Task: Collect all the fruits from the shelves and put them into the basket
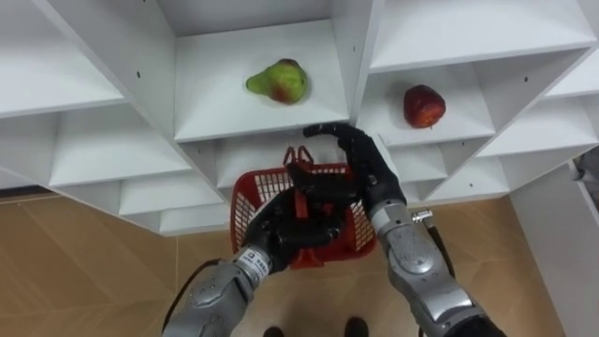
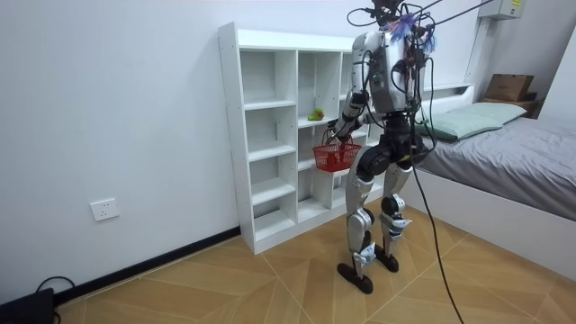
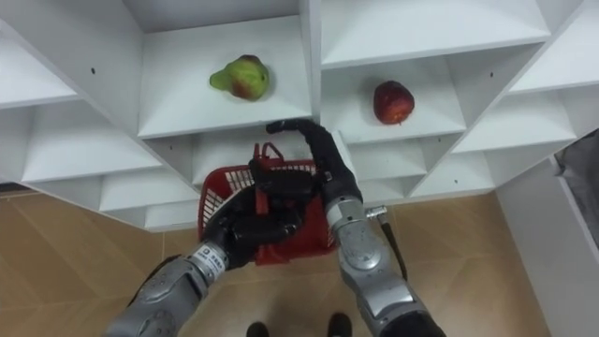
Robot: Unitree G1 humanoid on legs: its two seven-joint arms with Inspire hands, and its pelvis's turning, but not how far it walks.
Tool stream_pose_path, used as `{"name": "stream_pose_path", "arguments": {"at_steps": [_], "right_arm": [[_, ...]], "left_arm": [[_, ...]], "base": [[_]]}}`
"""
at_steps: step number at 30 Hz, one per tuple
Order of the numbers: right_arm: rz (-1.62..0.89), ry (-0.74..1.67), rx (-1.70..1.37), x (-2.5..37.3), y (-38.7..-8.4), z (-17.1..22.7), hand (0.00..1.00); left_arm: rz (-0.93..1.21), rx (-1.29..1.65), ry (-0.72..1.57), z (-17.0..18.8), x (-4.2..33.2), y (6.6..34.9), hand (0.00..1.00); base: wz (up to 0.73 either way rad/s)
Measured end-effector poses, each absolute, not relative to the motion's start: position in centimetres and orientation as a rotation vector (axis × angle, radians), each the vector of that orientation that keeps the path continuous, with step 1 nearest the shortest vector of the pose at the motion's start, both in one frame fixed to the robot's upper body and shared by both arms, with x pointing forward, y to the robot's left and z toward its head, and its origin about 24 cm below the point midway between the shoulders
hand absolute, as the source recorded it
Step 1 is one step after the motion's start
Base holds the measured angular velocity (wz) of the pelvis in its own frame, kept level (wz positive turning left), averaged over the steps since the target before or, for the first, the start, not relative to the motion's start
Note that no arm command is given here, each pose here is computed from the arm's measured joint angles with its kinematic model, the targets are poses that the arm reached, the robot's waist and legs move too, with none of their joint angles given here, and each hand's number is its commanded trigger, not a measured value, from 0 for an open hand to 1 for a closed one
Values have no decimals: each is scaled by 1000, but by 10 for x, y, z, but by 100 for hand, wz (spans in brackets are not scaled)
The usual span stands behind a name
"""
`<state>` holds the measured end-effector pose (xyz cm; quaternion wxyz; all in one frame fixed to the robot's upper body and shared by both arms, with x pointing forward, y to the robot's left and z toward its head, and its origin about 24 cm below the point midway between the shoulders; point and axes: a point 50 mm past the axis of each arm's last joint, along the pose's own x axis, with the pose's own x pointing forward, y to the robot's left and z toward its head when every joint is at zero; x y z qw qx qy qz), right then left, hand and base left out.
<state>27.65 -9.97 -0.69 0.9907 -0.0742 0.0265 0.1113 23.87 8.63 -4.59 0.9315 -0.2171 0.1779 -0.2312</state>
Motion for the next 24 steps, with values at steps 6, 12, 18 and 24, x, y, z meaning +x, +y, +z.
{"name": "stream_pose_path", "arguments": {"at_steps": [6, 12, 18, 24], "right_arm": [[241, 45, -165, 276, -101, -7, 0], [258, 46, -191, 275, -101, -8, 0], [276, 45, -215, 274, -101, -9, 0], [281, 47, -231, 272, -102, -11, 0]], "left_arm": [[-492, -382, 355, -44, 239, 91, 100], [-498, -333, 356, -45, 240, 96, 100], [-508, -308, 362, -46, 239, 100, 100], [-510, -304, 373, -47, 239, 100, 100]], "base": [[0], [0], [0], [0]]}}
